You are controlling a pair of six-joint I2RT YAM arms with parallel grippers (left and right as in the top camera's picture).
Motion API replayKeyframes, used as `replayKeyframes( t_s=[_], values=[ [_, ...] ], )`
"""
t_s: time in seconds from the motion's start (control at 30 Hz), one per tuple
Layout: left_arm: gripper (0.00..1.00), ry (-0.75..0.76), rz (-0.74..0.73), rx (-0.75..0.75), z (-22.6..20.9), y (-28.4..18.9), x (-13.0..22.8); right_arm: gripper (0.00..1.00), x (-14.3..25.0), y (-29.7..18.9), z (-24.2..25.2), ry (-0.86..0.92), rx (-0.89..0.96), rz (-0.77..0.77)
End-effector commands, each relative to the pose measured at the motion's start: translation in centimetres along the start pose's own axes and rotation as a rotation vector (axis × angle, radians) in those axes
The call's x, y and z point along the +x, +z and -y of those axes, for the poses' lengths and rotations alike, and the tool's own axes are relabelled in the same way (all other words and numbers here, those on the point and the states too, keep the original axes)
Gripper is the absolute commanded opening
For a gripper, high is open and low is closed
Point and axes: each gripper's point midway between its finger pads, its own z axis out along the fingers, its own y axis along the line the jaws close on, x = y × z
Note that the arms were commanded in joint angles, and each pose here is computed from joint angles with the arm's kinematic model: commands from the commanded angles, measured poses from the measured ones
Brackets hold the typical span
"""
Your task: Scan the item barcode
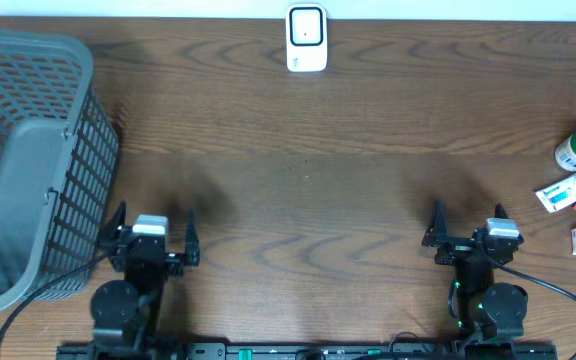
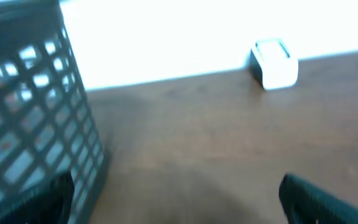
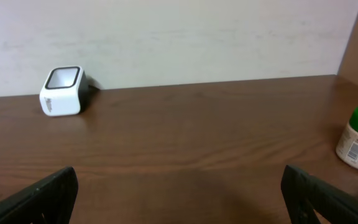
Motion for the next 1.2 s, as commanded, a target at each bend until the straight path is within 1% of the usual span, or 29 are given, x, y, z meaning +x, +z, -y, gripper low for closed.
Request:
replayKeyframes(
  t_s=[0.0, 0.2, 0.33, 0.53, 0.67, 1.17],
  values=[
    [0.99, 0.004, 0.032, -0.006, 0.1, 1.0, 1.2, 0.99, 0.0, 0.0, 0.2, -0.012, 0.009, 0.002],
    [0.99, -0.014, 0.013, -0.06, -0.9, 1.5, 3.8, 0.99, 0.0, 0.0, 0.2, -0.012, 0.009, 0.002],
    [0.99, -0.013, -0.014, -0.059, -0.8, 1.8, 5.1, 0.99, 0.0, 0.0, 0.2, -0.012, 0.009, 0.002],
    [0.99, -0.013, -0.016, -0.067, -0.9, 1.8, 5.1, 0.99, 0.0, 0.0, 0.2, -0.012, 0.009, 0.002],
    [0.99, -0.047, -0.014, -0.066, -0.9, 1.8, 5.1, 0.99, 0.0, 0.0, 0.2, -0.012, 0.009, 0.002],
    [1.0, -0.047, -0.016, -0.066, -0.9, 1.8, 5.1, 0.99, 0.0, 0.0, 0.2, -0.012, 0.009, 0.002]
  ],
)
